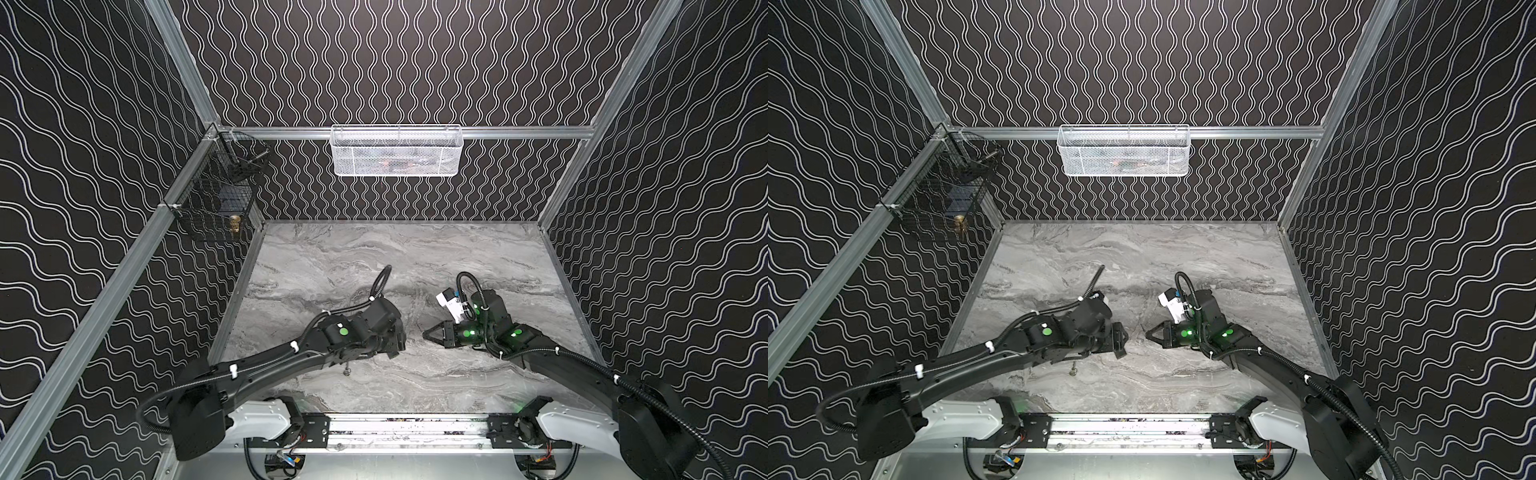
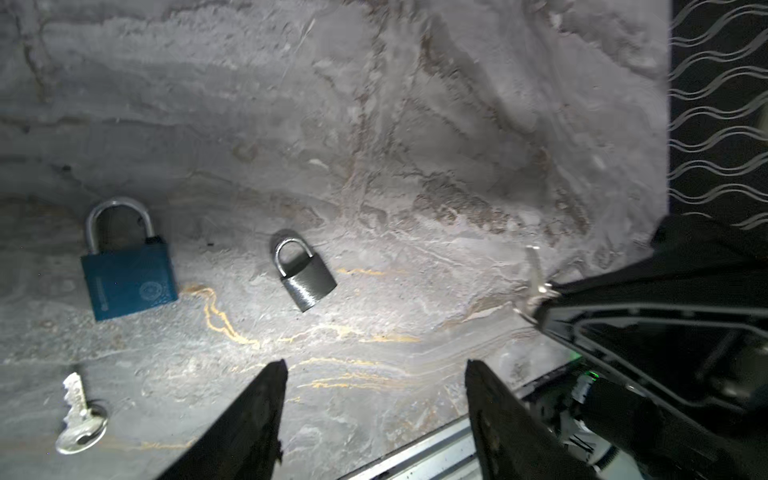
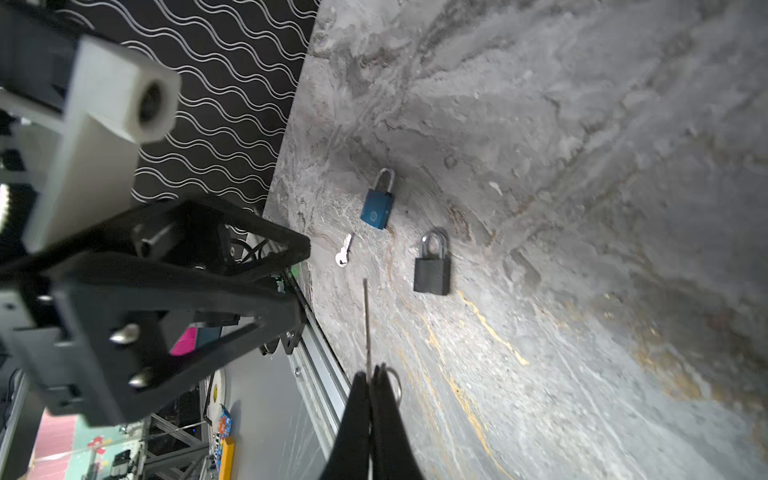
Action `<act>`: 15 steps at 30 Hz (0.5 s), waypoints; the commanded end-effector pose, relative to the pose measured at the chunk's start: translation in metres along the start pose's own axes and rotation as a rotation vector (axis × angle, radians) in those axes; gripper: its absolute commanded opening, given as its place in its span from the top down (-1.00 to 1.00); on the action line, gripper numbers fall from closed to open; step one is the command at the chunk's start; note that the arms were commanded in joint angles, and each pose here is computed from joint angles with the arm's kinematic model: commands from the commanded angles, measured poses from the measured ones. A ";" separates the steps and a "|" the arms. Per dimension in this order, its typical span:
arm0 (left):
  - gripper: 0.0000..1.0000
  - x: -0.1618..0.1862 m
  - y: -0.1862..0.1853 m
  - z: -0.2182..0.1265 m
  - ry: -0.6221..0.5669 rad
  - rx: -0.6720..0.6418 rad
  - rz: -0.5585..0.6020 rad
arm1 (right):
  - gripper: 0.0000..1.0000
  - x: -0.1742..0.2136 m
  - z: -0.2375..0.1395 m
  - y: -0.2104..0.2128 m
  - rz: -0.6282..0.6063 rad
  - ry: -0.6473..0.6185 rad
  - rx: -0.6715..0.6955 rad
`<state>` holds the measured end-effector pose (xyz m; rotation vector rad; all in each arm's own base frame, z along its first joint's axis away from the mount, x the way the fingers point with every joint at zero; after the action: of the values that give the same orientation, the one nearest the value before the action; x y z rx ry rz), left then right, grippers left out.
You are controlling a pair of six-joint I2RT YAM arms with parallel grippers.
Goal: Unlock with the key
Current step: 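Lower the left gripper onto the black padlock and close on it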
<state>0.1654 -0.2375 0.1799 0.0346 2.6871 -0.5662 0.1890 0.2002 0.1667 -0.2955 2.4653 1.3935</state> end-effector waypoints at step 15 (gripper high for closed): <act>-0.33 0.023 0.009 0.069 0.082 -0.214 -0.097 | 1.00 -0.007 -0.007 -0.020 0.064 -0.071 0.084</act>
<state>0.1669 -0.2563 0.1120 -0.0937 2.8429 -0.3326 0.1994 0.1869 0.1572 -0.1695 2.4893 1.3001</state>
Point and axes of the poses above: each gripper's point midway between its finger pads, its own z axis out along the fingers, its own y axis along the line the jaws close on, x = y × z, the point moved 7 cm from there along -z, back along the fingers, and after that the axes turned 4 degrees about z, right-handed, at the moved point
